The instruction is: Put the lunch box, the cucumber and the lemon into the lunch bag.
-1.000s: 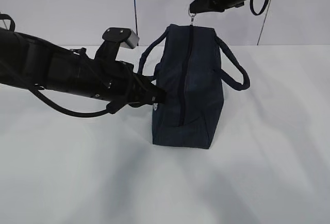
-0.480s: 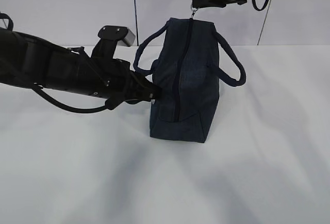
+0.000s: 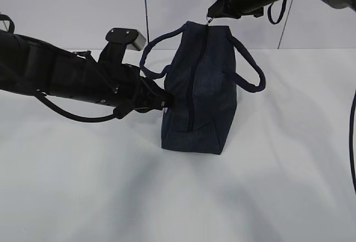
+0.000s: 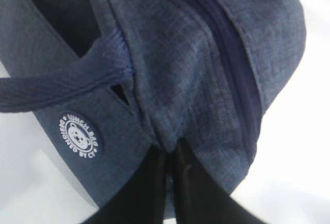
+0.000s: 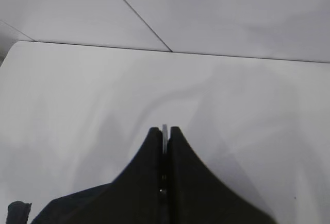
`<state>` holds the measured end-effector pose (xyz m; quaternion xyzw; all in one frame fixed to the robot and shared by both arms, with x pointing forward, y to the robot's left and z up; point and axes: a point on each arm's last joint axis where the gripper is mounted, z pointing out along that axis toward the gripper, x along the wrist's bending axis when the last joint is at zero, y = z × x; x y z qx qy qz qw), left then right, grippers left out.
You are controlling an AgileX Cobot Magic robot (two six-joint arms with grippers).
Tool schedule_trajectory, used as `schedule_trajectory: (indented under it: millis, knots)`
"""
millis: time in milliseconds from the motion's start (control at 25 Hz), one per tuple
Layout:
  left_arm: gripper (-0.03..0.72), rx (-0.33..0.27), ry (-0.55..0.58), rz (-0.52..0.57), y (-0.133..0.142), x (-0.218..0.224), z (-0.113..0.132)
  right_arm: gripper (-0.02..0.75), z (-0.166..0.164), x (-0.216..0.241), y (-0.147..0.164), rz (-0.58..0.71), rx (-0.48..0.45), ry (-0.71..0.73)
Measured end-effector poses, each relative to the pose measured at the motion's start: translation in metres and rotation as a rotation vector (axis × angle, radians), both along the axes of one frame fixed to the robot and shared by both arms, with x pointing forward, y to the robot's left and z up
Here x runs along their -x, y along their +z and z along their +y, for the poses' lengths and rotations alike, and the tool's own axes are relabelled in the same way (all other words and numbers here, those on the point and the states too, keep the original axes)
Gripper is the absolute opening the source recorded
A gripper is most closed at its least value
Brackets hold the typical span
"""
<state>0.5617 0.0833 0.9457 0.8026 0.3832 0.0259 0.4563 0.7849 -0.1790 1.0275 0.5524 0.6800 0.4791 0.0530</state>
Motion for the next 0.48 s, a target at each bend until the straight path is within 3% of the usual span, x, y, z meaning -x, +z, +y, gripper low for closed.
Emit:
schedule_trajectory:
  millis: [480]
  knots:
    - [-0.009,-0.001,0.001,0.000,0.000,0.000,0.000,0.000,-0.004,-0.007,-0.023,0.041,-0.012,-0.016]
